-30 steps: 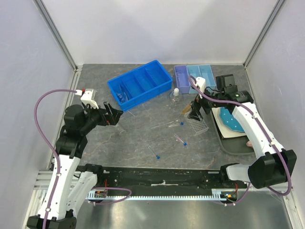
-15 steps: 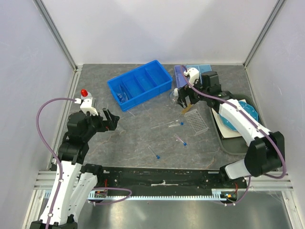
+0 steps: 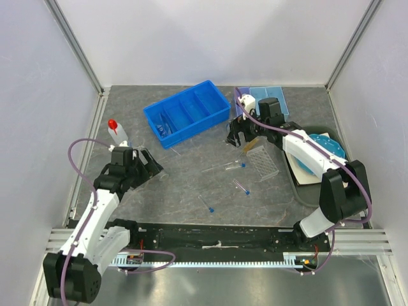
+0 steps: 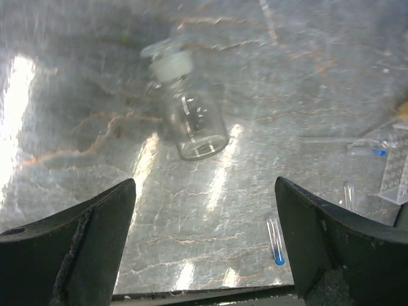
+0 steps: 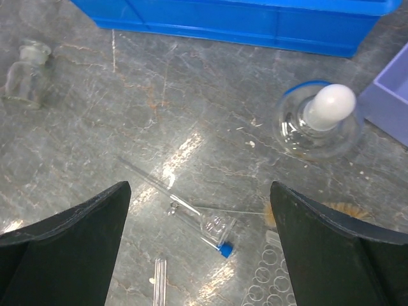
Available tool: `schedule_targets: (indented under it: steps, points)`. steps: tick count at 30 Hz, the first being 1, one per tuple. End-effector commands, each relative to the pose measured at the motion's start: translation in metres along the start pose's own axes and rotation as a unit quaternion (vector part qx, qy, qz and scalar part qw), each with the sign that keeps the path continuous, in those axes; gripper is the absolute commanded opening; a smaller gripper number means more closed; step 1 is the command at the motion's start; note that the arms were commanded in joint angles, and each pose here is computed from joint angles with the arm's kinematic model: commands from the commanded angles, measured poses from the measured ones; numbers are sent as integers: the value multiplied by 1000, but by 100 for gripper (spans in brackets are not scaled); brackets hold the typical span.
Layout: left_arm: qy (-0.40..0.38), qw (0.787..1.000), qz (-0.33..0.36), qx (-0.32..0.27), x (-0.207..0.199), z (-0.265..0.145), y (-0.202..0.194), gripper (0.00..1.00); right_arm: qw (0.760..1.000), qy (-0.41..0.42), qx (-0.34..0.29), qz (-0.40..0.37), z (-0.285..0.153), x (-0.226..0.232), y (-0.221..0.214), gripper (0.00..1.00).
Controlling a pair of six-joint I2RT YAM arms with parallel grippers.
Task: Organize the chemistry lab equipment
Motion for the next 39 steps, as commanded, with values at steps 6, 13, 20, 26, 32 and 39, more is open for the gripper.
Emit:
schedule_targets:
  steps: [6, 13, 20, 26, 32, 39]
  points:
    - [50, 994, -92, 8, 5, 33, 5, 93, 998, 61, -15, -10, 1, 18, 0, 98]
    - [80, 991, -103, 38, 11, 61, 1, 88, 998, 68, -16, -6, 0, 21, 2, 98]
    - [98, 988, -103, 55, 14, 81, -2, 79, 997, 72, -18, -6, -2, 23, 3, 98]
    - [104, 987, -105, 65, 17, 94, -7, 75, 997, 79, -19, -5, -2, 25, 3, 98]
    - [116, 987, -91, 63, 20, 100, -6, 68, 996, 82, -20, -5, -2, 27, 3, 98]
    - [125, 987, -75, 72, 25, 102, -12, 54, 996, 87, -21, -3, -3, 30, 3, 98]
Point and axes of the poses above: each gripper's point midway between its finger pads, its own z axis out along the fingers, its own x axis along the line the jaws close on, y = z × x, the point moved 3 cm from there along -z, back along the fingers, and after that the axes turned 2 degrees about z, right-handed, at the moved point
